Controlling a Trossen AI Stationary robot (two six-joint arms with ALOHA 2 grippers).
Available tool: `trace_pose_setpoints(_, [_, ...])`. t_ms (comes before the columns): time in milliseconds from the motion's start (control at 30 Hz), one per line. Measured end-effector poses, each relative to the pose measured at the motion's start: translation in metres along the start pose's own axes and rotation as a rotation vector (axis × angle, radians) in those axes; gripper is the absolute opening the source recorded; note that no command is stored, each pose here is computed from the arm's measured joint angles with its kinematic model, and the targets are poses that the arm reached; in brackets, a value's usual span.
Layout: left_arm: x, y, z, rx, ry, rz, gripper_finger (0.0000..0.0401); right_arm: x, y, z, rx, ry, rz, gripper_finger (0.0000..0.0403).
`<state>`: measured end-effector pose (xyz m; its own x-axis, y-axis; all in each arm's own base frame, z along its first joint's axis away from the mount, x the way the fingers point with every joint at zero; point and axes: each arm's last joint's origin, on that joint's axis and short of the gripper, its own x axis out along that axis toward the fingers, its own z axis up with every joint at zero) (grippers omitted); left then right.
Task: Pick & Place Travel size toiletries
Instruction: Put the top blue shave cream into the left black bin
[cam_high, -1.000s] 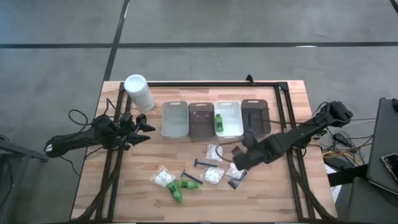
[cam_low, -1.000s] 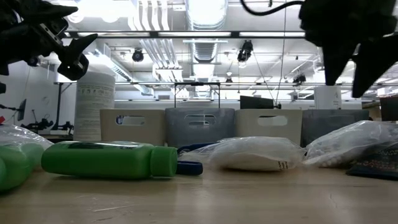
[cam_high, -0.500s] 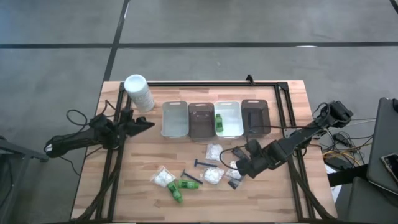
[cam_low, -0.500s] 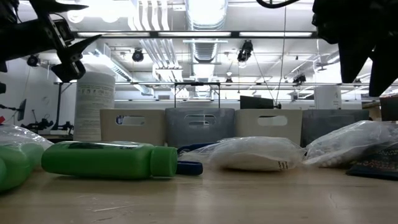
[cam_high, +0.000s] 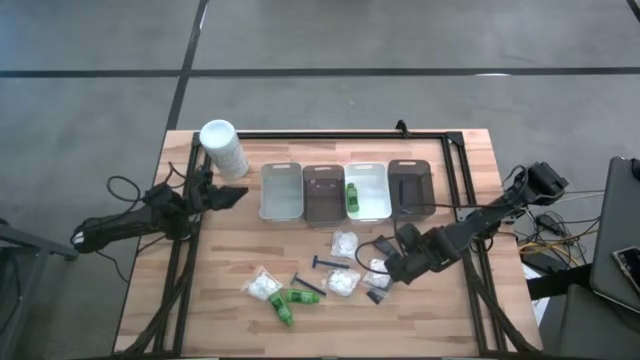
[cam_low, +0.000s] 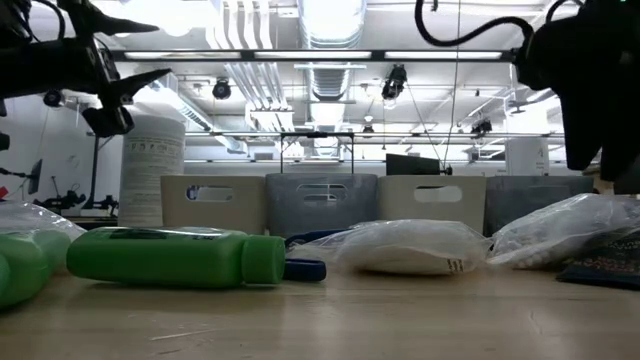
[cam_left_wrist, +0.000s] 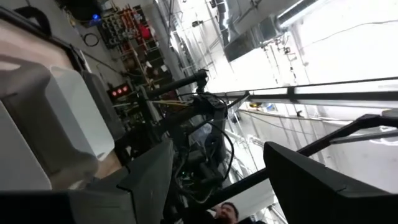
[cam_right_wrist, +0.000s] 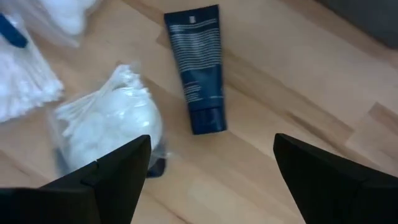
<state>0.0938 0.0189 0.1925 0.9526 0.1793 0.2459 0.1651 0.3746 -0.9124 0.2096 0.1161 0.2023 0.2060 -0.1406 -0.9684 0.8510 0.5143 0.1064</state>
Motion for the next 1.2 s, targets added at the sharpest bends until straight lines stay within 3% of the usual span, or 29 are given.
trace_pose_setpoints(167, [0.002,-0.008,0.002,-0.059,0.01,-0.006,0.0257,-0.004,0.005,-0.003,-0.019,-0.003,0.045,0.0337])
trace_pose_setpoints(333, [0.01,-0.022,0.005,-0.014,0.077,0.023,0.0257,-0.004,0.005,-0.003,-0.045,-0.002,0.042,0.0325])
trace_pose_setpoints(633, [0.036,-0.021,-0.003,0.138,0.36,0.276,0.0257,-0.004,0.004,-0.005,-0.098,0.051,0.033,0.0309])
trace_pose_setpoints(900, [0.07,-0.044,-0.014,0.308,0.553,0.25,0.0257,-0.005,0.004,-0.011,-0.122,0.071,0.039,0.0293])
trace_pose_setpoints(1067, [0.093,-0.059,-0.025,0.483,0.678,0.304,0.0257,-0.006,0.003,-0.015,-0.138,0.078,0.038,0.0291])
trace_pose_setpoints(1200, [0.109,-0.058,-0.034,0.524,0.768,0.375,0.0257,-0.006,0.002,-0.016,-0.144,0.073,0.027,0.0302])
